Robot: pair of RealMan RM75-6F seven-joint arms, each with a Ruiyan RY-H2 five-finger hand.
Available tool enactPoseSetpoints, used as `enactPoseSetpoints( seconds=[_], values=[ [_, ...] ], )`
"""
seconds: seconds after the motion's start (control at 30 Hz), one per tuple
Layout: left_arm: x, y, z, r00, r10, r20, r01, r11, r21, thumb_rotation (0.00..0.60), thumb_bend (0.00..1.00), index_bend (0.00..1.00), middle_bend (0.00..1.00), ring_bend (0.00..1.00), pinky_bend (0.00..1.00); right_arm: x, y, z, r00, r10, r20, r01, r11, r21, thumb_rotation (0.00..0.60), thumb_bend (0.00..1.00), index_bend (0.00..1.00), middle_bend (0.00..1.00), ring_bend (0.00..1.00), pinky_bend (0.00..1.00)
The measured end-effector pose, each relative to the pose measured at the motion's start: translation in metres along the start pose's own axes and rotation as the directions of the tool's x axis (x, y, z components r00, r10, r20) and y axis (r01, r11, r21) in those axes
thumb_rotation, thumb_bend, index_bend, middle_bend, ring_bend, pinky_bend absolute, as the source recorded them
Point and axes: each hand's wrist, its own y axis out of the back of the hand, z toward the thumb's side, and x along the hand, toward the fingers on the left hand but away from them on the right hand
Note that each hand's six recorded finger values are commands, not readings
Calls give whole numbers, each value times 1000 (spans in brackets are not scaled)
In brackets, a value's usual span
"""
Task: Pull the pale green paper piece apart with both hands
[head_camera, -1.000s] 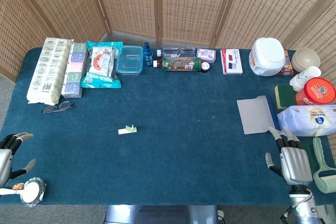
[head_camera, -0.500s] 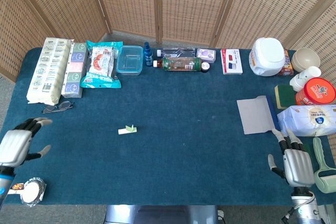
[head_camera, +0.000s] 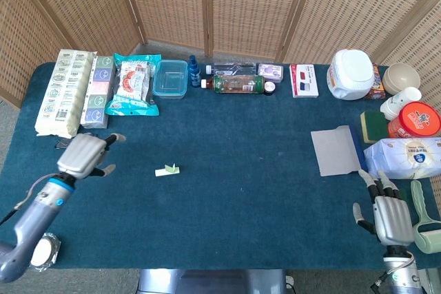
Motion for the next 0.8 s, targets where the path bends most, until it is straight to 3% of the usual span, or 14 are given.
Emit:
enactPoseSetpoints(
  seconds=[0.13, 0.43, 0.8],
  values=[
    [14, -9, 14, 1000, -21, 10, 21, 1000, 18, 600, 218, 326, 1000, 1000, 999, 0, 0, -1, 1000, 0, 1, 0, 1000, -3, 600, 473, 122, 218, 40, 147],
    [29, -38, 38, 998, -61, -12, 61, 998, 1, 600, 254, 410, 1000, 1000, 1000, -2, -4, -3, 1000, 10, 2, -10, 1000, -8, 600, 473, 118, 218, 40, 147],
    [39, -61, 56, 996, -78, -51, 76, 996, -37, 600, 261, 444, 1000, 1000, 1000, -2, -2, -8, 1000, 8, 9, -7, 1000, -13, 600, 474, 115, 218, 40, 147]
  ],
)
